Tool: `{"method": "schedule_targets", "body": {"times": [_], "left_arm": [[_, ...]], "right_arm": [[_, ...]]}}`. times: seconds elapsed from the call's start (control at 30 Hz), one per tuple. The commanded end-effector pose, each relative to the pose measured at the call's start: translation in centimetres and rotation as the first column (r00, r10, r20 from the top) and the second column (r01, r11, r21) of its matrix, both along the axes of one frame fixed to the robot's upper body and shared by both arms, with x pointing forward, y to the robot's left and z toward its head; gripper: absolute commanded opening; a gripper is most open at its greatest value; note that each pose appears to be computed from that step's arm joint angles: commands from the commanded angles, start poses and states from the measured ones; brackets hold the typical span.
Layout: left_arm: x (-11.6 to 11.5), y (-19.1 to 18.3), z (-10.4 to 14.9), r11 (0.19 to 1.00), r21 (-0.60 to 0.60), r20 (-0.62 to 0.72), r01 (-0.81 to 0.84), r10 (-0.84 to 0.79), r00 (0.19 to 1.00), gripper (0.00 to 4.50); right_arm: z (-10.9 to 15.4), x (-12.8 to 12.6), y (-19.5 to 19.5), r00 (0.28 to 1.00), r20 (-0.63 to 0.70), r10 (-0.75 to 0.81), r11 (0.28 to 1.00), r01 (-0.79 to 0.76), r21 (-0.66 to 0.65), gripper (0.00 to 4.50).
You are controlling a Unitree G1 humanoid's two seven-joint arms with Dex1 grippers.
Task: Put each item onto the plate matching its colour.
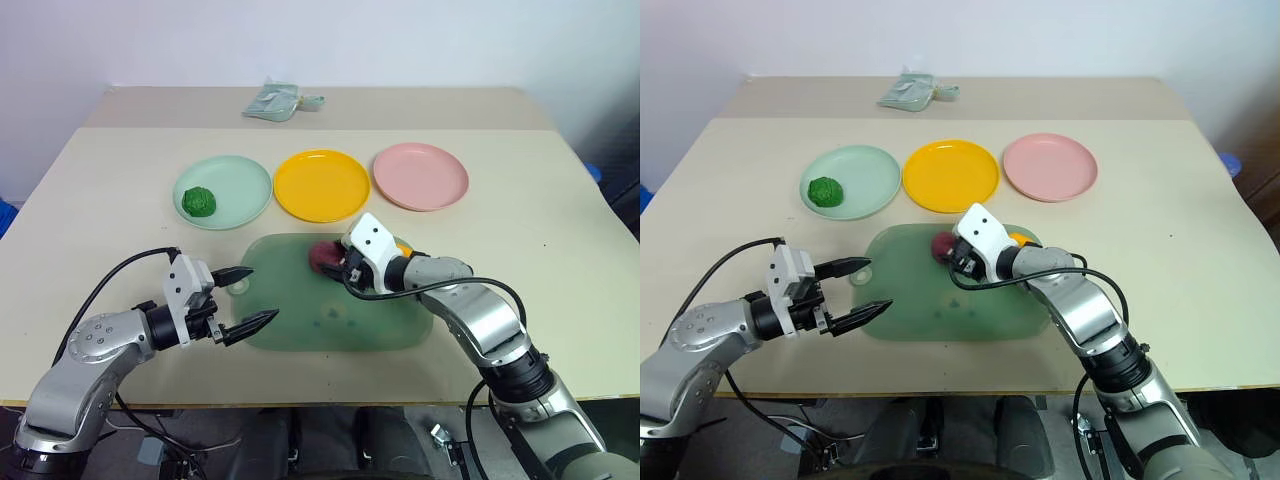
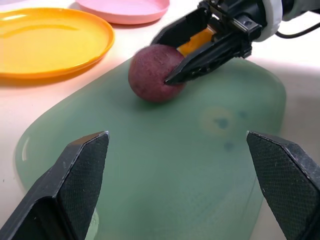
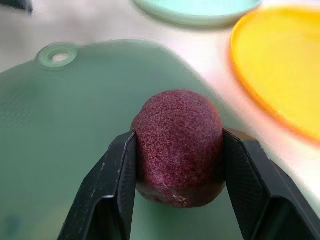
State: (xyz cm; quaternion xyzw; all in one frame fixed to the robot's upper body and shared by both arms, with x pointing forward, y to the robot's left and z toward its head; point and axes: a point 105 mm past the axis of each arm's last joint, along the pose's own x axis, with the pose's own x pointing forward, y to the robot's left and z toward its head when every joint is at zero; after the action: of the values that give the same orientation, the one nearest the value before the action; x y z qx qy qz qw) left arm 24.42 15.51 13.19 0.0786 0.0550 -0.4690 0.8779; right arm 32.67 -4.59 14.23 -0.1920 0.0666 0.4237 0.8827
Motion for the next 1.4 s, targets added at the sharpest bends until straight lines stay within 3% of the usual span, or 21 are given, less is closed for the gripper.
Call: {"method": "schedule_targets", "body": {"times": [0.03, 0.17, 0.37, 0.43, 0.53, 0.57, 0.63, 0.7, 0.8, 0.93, 1.17, 1.3, 1.4], "left_arm": [[-0.2, -0.9, 1.0, 0.999, -0.009, 0.048, 0.035, -0.035, 0.998, 4.5], [-0.2, -2.0, 1.3, 0.998, -0.036, 0.058, 0.06, -0.058, 0.997, 4.5], [-0.8, -3.6, 1.4, 0.994, -0.062, 0.062, 0.093, -0.089, 0.994, 4.5], [-1.0, -4.0, 1.4, 0.993, -0.066, 0.063, 0.097, -0.093, 0.994, 4.5], [-1.1, -4.2, 1.4, 0.993, -0.069, 0.062, 0.093, -0.088, 0.994, 4.5], [-1.2, -4.2, 1.4, 0.994, -0.069, 0.061, 0.09, -0.086, 0.994, 4.5], [-1.2, -4.1, 1.4, 0.994, -0.068, 0.056, 0.083, -0.079, 0.995, 4.5], [-1.3, -3.9, 1.2, 0.995, -0.062, 0.049, 0.078, -0.075, 0.996, 4.5], [-1.2, -3.6, 0.9, 0.996, -0.053, 0.044, 0.076, -0.074, 0.996, 4.5], [-0.8, -3.5, 1.0, 0.995, -0.046, 0.046, 0.092, -0.09, 0.995, 4.5], [-0.3, -3.6, 1.1, 0.993, -0.042, 0.054, 0.109, -0.106, 0.993, 4.5], [-0.3, -3.4, 1.1, 0.994, -0.039, 0.06, 0.099, -0.097, 0.993, 4.5], [-0.2, -2.8, 1.1, 0.997, -0.036, 0.062, 0.064, -0.062, 0.996, 4.5]], "right_arm": [[5.7, 4.5, -3.0, 0.958, 0.183, -0.22, 0.974, 0.205, 0.097, 1.88], [5.9, 10.3, -10.1, 0.82, 0.141, -0.555, 0.832, 0.544, 0.106, 1.88], [4.3, 13.7, -13.7, 0.746, 0.1, -0.658, 0.753, 0.651, 0.1, 1.88], [4.1, 14.1, -14.3, 0.743, 0.076, -0.665, 0.745, 0.656, 0.12, 2.92], [6.0, 13.9, -14.3, 0.77, 0.173, -0.613, 0.789, 0.593, 0.16, 4.22], [6.8, 13.6, -14.1, 0.786, 0.212, -0.581, 0.814, 0.553, 0.18, 4.43], [8.1, 12.2, -13.3, 0.836, 0.276, -0.475, 0.879, 0.434, 0.199, 4.43], [8.4, 9.2, -12.0, 0.918, 0.27, -0.292, 0.948, 0.239, 0.212, 4.43], [6.9, 3.7, -10.1, 0.981, 0.195, -0.004, 0.988, -0.026, 0.152, 4.43], [2.6, -0.7, -9.7, 0.991, 0.0, 0.131, 0.989, -0.131, 0.066, 4.43], [-1.2, -1.1, -10.4, 0.988, -0.132, 0.078, 0.997, -0.081, -0.018, 4.43], [-1.1, -0.2, -10.4, 0.994, -0.095, 0.046, 0.998, -0.049, -0.027, 3.25], [1.1, 0.6, -9.1, 0.997, 0.019, 0.072, 0.997, -0.073, 0.002, 3.17]]}}
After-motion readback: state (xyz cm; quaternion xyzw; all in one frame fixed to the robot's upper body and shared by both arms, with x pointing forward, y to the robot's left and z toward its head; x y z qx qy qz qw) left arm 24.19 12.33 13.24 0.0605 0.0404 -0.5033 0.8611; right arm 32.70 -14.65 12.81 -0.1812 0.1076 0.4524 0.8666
